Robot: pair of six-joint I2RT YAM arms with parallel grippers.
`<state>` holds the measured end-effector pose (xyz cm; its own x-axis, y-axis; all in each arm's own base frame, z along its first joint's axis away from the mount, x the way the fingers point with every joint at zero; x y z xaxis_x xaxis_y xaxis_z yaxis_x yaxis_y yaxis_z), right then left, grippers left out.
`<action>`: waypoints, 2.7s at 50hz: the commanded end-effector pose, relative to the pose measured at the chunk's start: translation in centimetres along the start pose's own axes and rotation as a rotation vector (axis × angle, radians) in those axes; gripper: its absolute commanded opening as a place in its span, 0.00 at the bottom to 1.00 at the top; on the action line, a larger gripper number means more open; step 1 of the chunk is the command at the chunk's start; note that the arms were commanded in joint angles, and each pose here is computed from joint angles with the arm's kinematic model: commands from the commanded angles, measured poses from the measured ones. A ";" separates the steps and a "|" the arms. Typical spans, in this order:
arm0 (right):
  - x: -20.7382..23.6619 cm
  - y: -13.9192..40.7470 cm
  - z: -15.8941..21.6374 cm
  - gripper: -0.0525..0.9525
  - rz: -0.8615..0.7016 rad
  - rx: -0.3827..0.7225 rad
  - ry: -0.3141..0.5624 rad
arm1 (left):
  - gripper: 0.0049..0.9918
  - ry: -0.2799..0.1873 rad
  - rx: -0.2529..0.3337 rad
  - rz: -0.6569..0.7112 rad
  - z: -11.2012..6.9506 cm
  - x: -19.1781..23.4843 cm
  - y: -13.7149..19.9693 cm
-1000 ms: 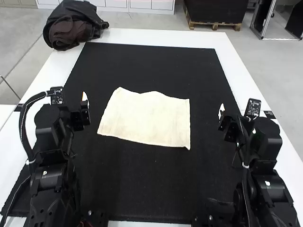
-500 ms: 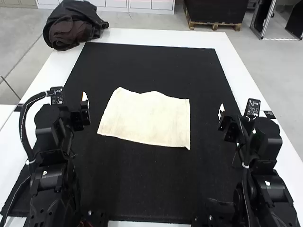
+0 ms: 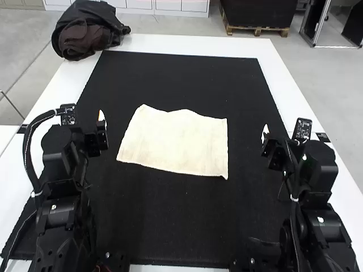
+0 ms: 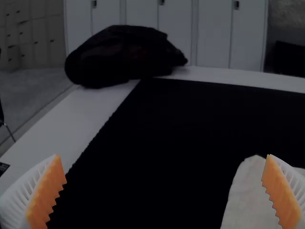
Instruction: Fold the towel.
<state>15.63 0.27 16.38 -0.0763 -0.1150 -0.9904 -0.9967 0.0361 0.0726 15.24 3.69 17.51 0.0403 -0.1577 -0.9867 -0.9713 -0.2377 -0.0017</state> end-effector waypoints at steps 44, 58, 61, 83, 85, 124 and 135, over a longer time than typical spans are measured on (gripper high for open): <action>0.0 0.0 0.0 0.97 -0.010 -0.005 0.063 | 0.98 -0.001 -0.012 -0.019 0.1 -0.2 0.0; -1.8 0.1 -0.3 0.96 -0.122 0.026 0.221 | 0.97 -0.147 -0.014 -0.100 0.0 -1.4 0.1; -2.7 0.2 -0.4 0.94 -0.180 0.043 0.234 | 0.97 -0.180 -0.011 -0.164 -0.2 -2.4 0.2; -13.8 2.3 -1.8 0.95 -0.375 0.091 0.272 | 0.97 -0.248 0.003 -0.458 -1.9 -12.5 2.1; -15.4 1.6 -1.9 0.95 -0.354 0.092 0.270 | 0.97 -0.246 -0.003 -0.440 -2.1 -13.9 1.5; -4.3 -13.0 2.5 0.95 0.515 -0.145 -0.002 | 0.97 -0.247 0.011 0.465 -5.3 -2.1 -14.9; -4.4 -12.3 2.8 0.95 0.419 -0.180 0.064 | 0.97 -0.255 0.097 0.582 -6.1 0.7 -14.7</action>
<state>28.79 2.57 18.79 -0.5240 -0.1623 -0.8361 -0.8430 -0.0413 0.5363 30.61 1.69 17.85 -0.5451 -0.0047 -0.8383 -0.8307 -0.1316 0.5409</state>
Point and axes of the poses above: each hand's point on the last joint's axis, 136 mm out from that joint toward the fingers, its own y axis back along the fingers, its own z axis along the line the jaws close on, x = y × z, the point moved 9 cm from there along y, back along the fingers, and after that the axes turned 9 degrees about y, right-handed, at the moved point
